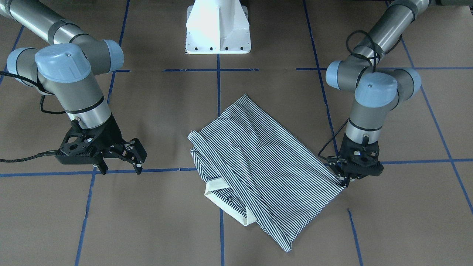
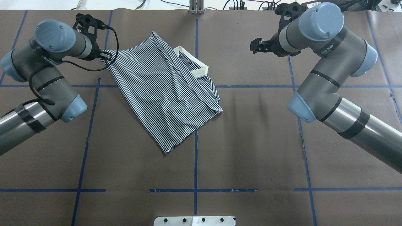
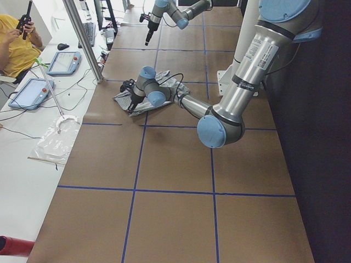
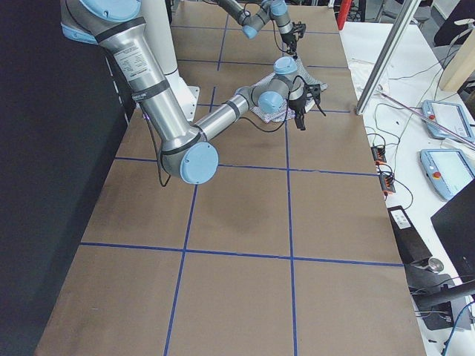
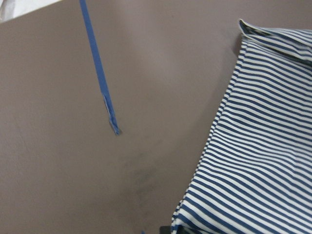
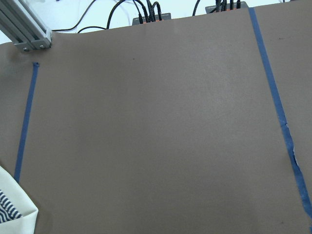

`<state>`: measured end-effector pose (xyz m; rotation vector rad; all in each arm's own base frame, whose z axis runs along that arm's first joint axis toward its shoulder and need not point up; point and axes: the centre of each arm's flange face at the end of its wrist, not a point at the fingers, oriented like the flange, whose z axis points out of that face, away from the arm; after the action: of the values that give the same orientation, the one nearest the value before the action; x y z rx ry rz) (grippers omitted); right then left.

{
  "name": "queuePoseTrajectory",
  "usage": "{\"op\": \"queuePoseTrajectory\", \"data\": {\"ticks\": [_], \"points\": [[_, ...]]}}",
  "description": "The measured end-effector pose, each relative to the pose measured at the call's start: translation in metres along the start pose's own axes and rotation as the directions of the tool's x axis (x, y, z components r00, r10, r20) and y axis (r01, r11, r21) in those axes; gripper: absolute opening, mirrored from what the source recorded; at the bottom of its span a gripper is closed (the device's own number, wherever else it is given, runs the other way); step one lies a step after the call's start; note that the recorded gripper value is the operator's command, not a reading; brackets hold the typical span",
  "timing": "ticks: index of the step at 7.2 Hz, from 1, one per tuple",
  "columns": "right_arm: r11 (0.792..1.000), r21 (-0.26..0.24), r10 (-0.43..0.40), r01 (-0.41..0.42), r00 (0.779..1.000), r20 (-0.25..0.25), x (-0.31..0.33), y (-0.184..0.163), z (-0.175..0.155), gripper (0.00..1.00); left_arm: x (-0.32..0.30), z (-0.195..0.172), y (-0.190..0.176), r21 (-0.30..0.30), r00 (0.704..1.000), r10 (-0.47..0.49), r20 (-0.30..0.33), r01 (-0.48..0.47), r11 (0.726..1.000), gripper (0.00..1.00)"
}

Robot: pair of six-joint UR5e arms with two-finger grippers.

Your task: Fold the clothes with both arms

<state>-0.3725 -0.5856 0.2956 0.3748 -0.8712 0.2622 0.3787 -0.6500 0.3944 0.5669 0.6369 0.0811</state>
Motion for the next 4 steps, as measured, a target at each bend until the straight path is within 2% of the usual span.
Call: {"op": "queuePoseTrajectory", "data": {"ticks": [1,2,4], "points": [[1.0,0.002,-0.006,0.006,1.0,0.004,0.0,0.0,0.0,1.0,-0.011,0.029,-0.028,0.023,1.0,0.003,0.01,-0.003,1.0,0.0],[1.0,0.004,-0.013,0.013,1.0,-0.005,0.003,0.002,0.003,1.0,-0.024,0.05,-0.047,0.046,0.999,0.018,0.029,-0.019,0.999,0.97],[0.999,0.026,-0.042,0.043,0.999,-0.034,0.006,0.014,0.013,1.0,-0.051,0.057,-0.067,0.075,0.994,0.093,0.065,-0.098,0.992,1.0]]}}
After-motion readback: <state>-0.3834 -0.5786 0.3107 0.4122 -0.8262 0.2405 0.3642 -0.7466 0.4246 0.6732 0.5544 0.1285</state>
